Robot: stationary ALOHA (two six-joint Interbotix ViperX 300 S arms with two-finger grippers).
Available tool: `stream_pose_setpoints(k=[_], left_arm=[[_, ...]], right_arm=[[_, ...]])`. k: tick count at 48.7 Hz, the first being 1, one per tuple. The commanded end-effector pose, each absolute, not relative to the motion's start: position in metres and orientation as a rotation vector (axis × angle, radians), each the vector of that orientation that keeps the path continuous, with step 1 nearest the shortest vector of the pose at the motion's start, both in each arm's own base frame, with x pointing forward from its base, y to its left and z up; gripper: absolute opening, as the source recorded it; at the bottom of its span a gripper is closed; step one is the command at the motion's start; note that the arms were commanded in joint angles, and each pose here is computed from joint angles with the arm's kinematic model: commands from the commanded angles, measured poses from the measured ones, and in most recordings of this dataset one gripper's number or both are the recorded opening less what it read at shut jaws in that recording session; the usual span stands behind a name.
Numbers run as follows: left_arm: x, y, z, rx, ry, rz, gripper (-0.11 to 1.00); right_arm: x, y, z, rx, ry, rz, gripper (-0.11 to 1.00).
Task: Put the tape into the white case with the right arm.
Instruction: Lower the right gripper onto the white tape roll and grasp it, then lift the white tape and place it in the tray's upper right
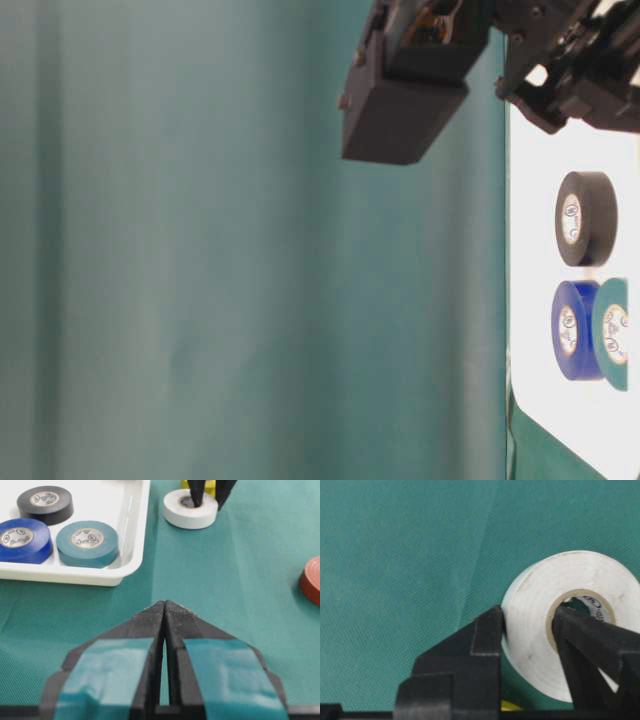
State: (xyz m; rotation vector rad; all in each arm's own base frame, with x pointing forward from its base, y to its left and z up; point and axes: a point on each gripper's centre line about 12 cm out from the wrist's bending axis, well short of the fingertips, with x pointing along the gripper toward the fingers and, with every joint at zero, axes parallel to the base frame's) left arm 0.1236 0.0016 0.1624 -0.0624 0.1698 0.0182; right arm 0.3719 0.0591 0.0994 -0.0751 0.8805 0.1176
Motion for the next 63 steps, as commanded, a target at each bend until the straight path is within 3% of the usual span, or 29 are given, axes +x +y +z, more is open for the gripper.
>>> stream_pose_setpoints(k=[1, 19, 45, 63], left_arm=[[0.125, 0.002, 0.167, -0.061, 0.161, 0.018, 0.0], [0.125, 0.002, 0.168, -0.061, 0.161, 0.018, 0.0], [0.125, 0.002, 0.167, -0.061, 0.162, 0.018, 0.0], [0.125, 0.002, 0.167, -0.061, 0.161, 0.019, 0.0]], right_arm=[[0.38, 0.065, 0.13, -0.071, 0.794, 0.129, 0.02], [0.382, 0.07, 0.166, -0.107, 0.759, 0.086, 0.02], [0.384, 0.068, 0.168, -0.114, 0.764, 0.07, 0.02], [0.387, 0.024, 0.172, -0.098, 0.78, -0.05, 0.02]])
